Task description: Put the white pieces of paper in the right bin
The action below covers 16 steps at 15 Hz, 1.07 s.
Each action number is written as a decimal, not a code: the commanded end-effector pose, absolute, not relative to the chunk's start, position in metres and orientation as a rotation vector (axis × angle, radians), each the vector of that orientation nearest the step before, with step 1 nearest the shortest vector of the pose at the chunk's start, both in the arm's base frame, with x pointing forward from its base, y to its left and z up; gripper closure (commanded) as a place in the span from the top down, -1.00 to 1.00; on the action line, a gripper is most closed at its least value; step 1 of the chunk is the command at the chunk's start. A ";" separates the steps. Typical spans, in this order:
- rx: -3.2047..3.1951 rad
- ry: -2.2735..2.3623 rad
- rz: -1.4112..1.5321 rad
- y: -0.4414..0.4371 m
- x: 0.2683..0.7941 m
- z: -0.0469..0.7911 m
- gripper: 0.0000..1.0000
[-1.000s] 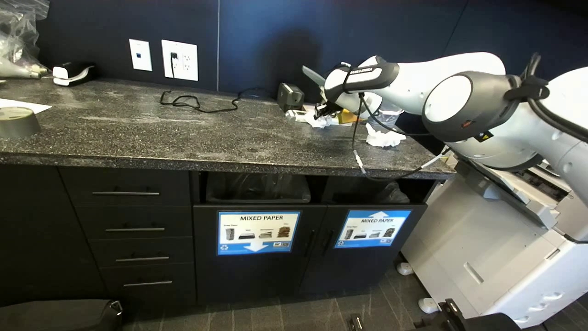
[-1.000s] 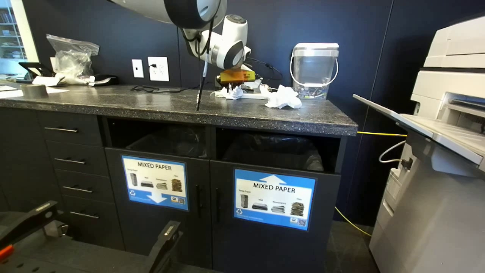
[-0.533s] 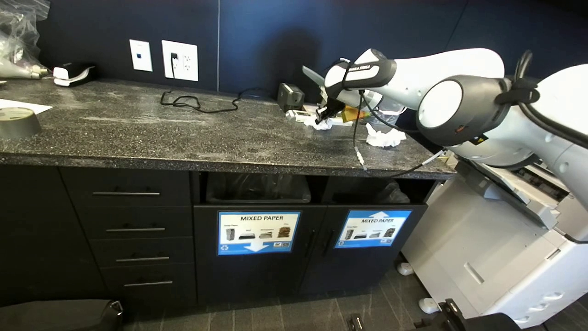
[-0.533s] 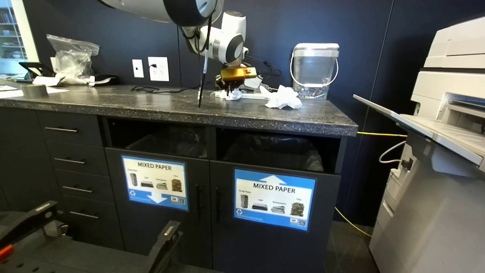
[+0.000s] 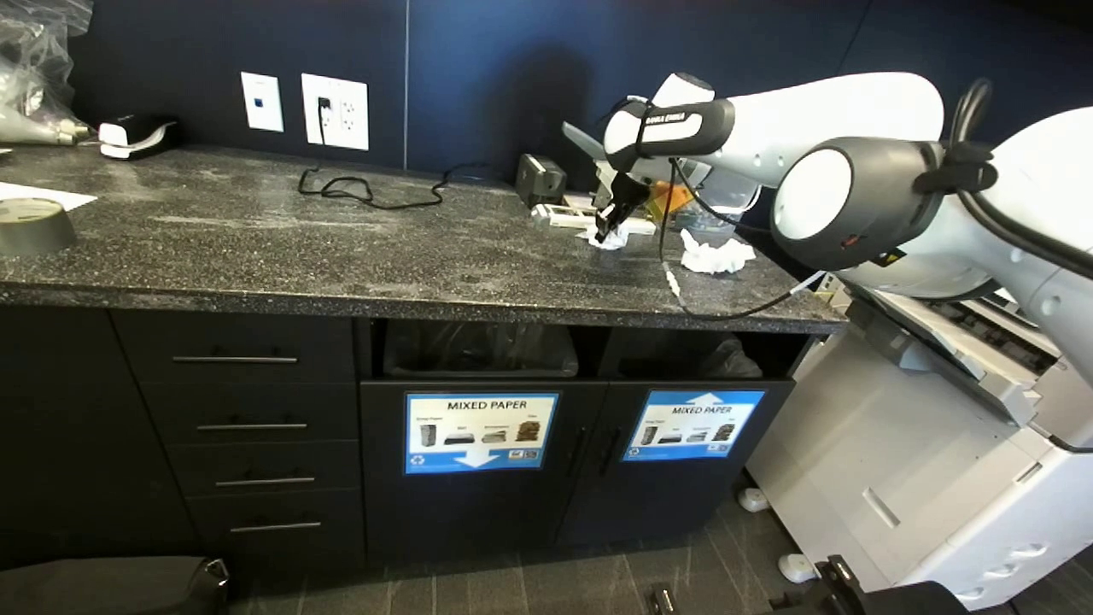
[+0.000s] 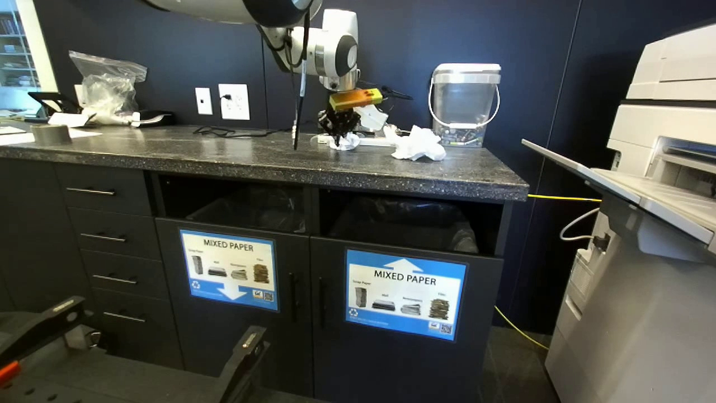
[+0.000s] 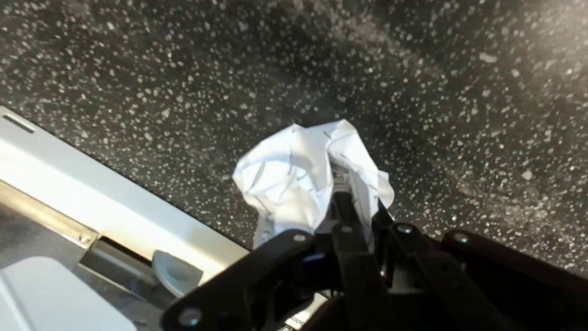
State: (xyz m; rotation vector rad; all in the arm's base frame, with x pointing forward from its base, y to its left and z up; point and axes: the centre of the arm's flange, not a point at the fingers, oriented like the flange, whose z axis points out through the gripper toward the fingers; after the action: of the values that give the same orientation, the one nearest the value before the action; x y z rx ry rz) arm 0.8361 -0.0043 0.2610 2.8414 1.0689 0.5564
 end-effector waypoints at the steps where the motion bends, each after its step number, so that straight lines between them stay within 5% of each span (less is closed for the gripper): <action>1: 2.791 1.132 0.330 -0.011 0.829 0.238 -0.80; 16: 2.932 0.831 0.052 -0.031 0.747 0.237 -0.79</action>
State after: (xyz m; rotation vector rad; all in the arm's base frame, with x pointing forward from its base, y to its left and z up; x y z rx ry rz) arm 0.8156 -0.0295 0.2649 2.8769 0.9055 0.2164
